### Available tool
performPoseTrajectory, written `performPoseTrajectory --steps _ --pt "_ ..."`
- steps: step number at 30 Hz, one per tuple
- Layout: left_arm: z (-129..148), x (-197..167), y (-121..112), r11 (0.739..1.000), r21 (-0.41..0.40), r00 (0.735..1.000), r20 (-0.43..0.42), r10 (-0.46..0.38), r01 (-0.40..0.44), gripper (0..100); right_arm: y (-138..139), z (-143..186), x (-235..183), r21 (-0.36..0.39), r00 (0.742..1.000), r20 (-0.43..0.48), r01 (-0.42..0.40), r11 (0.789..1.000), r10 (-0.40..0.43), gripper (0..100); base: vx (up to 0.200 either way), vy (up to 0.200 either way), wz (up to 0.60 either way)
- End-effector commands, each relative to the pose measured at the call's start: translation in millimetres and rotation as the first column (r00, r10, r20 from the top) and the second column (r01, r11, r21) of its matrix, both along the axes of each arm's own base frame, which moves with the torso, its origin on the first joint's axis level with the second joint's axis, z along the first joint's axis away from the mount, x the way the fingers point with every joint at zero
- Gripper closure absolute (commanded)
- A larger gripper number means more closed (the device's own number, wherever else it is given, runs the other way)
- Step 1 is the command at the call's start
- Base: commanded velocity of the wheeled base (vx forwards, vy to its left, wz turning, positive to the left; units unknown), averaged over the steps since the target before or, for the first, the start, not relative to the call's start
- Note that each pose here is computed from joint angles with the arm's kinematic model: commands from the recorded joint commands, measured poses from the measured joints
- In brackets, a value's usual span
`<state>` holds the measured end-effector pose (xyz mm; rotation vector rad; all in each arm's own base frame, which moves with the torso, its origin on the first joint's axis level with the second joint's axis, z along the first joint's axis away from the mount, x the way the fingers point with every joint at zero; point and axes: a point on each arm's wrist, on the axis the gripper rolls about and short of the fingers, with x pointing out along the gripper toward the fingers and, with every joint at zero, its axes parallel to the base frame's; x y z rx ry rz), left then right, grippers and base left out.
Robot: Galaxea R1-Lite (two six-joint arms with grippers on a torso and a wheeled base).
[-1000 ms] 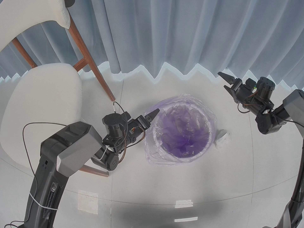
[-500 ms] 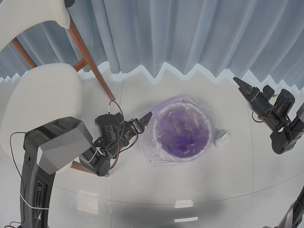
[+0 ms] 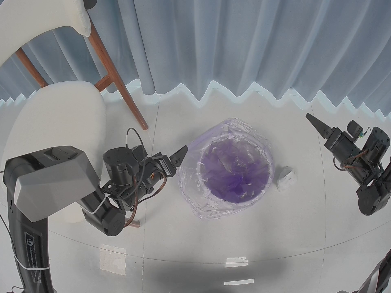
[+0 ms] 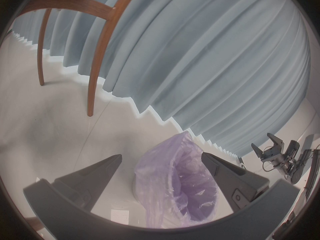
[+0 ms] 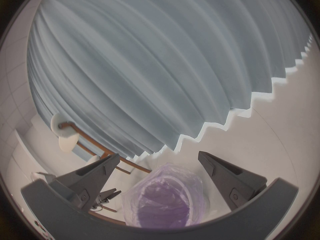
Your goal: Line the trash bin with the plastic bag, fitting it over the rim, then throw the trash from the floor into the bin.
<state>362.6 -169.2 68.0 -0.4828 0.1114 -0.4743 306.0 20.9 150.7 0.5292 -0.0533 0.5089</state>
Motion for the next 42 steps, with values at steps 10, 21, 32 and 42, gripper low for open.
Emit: performPoseTrajectory --steps 10,21,32,42 --pt "-51 7 -5 0.995 0.095 1.000 -0.015 0.003 -0.001 0 10 -16 -21 -0.171 1.000 0.020 0.009 0.985 -0.006 0 0.000 0.000 0.00" --pt "-85 55 5 0.980 0.088 0.984 0.022 0.176 -0.178 0 18 -17 -24 -0.206 0.999 0.032 0.020 0.978 -0.014 0 0.000 0.000 0.00" --pt "-109 64 0 0.983 0.035 0.982 -0.040 0.184 -0.183 0 23 -19 -27 -0.210 1.000 0.021 0.000 0.978 0.004 0 0.000 0.000 0.00" --pt "-125 64 -8 0.985 -0.005 0.979 -0.118 0.169 -0.170 0 34 -28 -33 -0.215 0.999 -0.020 -0.047 0.975 0.044 0 0.000 0.000 0.00"
